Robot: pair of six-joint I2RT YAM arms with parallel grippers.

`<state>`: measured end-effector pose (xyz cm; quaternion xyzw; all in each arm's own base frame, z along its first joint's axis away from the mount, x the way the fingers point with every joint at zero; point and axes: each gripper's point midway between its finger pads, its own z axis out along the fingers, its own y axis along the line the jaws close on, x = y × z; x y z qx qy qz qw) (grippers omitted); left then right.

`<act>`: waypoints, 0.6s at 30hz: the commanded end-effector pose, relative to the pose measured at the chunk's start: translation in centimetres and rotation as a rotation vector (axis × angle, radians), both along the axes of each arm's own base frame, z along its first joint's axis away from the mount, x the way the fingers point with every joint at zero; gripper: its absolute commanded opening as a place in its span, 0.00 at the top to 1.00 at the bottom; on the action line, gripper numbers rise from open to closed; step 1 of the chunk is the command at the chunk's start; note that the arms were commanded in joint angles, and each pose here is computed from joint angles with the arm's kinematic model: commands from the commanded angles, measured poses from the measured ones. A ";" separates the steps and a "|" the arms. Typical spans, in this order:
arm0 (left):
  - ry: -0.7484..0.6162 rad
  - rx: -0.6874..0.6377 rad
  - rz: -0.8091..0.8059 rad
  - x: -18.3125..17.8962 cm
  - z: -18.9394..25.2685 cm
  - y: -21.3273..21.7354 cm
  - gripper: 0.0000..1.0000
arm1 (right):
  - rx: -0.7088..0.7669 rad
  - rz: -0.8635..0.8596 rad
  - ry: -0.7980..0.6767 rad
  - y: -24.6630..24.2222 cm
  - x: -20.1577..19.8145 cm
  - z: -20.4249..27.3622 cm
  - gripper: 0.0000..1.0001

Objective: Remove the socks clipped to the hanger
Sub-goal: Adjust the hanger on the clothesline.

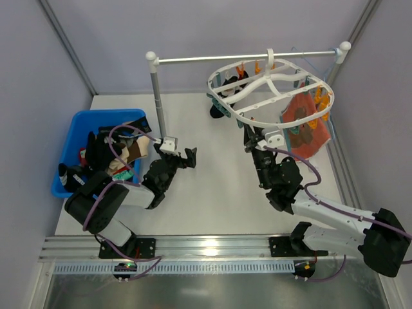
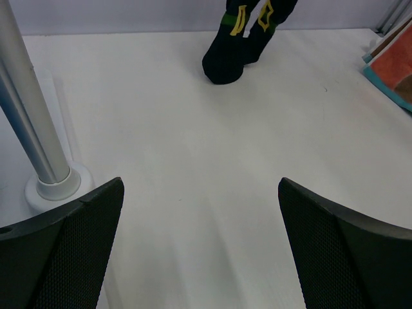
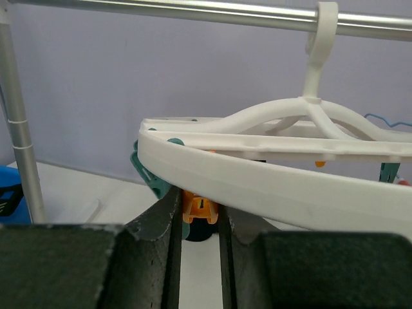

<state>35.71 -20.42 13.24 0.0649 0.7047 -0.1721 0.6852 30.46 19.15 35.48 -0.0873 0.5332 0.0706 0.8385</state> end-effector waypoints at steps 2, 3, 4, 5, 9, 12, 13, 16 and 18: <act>-0.058 -0.022 0.016 0.6 1.8 0.1 0.00 | 0.095 -0.014 -0.040 -2.7 -1.3 1.4 0.95; -0.060 -0.021 0.016 0.6 1.8 0.1 0.00 | 0.101 -0.019 -0.039 -3.4 -1.7 1.3 0.95; -0.057 -0.021 0.015 0.7 1.7 0.0 0.00 | 0.108 -0.020 -0.039 -3.8 -1.9 1.3 0.95; -0.058 -0.022 0.012 0.7 1.8 0.0 0.01 | 0.125 -0.013 -0.035 -4.1 -2.0 1.2 0.95; -0.057 -0.028 0.012 0.8 1.7 -0.1 0.01 | 0.124 0.012 -0.006 -4.9 -1.6 0.4 0.96; -0.053 -0.032 0.010 0.8 1.6 -0.2 0.00 | 0.116 0.052 0.006 -3.9 -1.2 0.2 0.96; -0.054 -0.033 0.011 0.8 1.6 -0.2 0.00 | 0.111 0.081 0.007 -3.2 -1.1 0.1 0.96; -0.057 -0.034 0.010 0.8 1.7 -0.2 0.00 | 0.105 0.147 0.040 -1.2 -0.4 -0.5 0.96; -0.061 -0.031 0.013 0.7 1.8 0.0 0.00 | 0.099 0.228 0.056 0.8 -0.1 -0.7 0.96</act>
